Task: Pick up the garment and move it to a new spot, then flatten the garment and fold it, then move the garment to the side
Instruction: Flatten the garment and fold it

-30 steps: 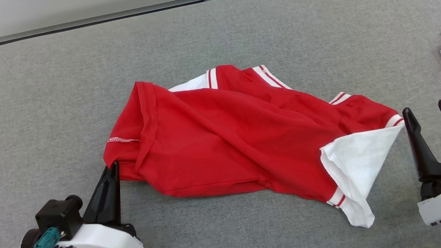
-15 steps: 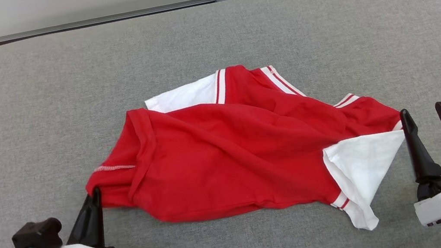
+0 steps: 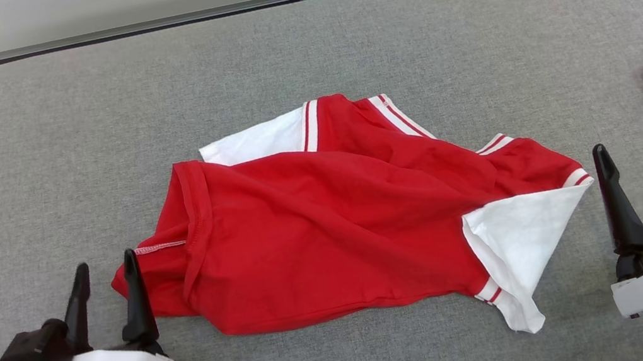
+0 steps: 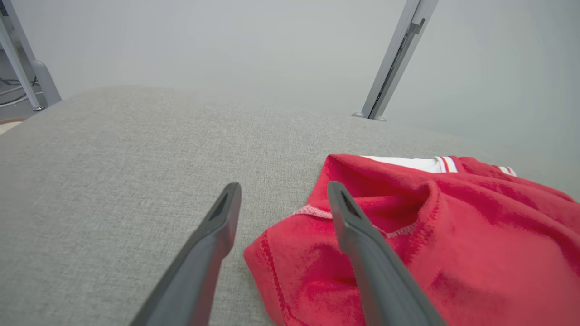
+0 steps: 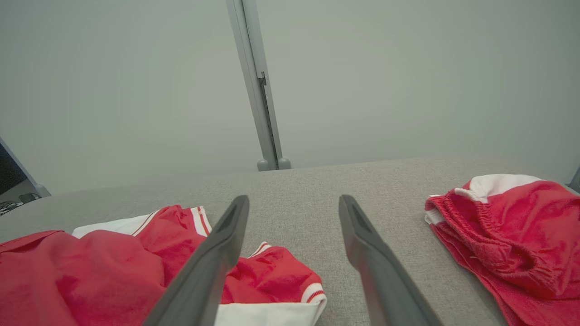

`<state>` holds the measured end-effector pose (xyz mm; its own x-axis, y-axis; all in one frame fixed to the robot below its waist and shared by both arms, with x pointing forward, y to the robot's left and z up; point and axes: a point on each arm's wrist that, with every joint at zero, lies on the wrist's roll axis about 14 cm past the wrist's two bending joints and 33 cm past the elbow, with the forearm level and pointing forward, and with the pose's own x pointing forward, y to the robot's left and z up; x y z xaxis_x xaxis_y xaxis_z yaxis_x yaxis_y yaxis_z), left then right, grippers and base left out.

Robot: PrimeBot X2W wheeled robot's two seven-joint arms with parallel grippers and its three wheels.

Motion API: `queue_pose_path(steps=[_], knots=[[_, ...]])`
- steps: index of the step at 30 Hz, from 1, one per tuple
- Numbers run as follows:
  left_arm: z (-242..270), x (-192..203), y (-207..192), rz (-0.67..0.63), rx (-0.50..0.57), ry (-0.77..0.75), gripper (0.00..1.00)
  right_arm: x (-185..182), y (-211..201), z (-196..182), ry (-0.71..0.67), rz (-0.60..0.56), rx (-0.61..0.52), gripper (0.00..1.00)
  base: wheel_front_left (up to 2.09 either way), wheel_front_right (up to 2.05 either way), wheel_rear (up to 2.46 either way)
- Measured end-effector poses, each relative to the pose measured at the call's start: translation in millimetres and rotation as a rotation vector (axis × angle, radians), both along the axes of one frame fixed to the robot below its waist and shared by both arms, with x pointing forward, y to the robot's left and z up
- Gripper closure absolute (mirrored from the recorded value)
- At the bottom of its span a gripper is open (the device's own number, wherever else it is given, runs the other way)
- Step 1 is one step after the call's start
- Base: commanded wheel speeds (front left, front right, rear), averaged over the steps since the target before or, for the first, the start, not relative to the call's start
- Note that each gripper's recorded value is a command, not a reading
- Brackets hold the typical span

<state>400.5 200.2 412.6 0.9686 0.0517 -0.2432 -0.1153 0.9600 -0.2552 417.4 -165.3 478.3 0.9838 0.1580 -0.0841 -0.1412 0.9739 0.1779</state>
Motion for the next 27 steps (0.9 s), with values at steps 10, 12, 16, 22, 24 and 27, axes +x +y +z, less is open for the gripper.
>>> queue_pose_path(steps=[10, 12, 16, 22, 24, 27], knots=[[86, 16, -9, -0.035, 0.154, -0.293, 0.00, -3, -2, 22, -0.050, 0.014, -0.045, 0.00, 0.00, 0.00, 0.00], [94, 10, -14, -0.054, 0.174, -0.318, 0.00, -8, -2, 23, -0.049, 0.018, -0.055, 0.00, 0.00, 0.00, 0.00], [95, -5, -27, -0.098, 0.193, -0.306, 0.00, -20, -3, 30, -0.051, 0.021, -0.066, 0.00, 0.00, 0.00, 0.00], [91, -16, -34, -0.108, 0.181, -0.282, 0.00, -27, -4, 34, -0.053, 0.020, -0.074, 0.00, 0.00, 0.00, 0.00], [90, -18, -34, -0.106, 0.177, -0.277, 0.00, -28, -4, 34, -0.052, 0.022, -0.074, 0.00, 0.00, 0.00, 0.00], [91, -19, -34, -0.107, 0.175, -0.276, 0.00, -28, -3, 36, -0.055, 0.024, -0.073, 0.00, 0.00, 0.00, 0.00]])
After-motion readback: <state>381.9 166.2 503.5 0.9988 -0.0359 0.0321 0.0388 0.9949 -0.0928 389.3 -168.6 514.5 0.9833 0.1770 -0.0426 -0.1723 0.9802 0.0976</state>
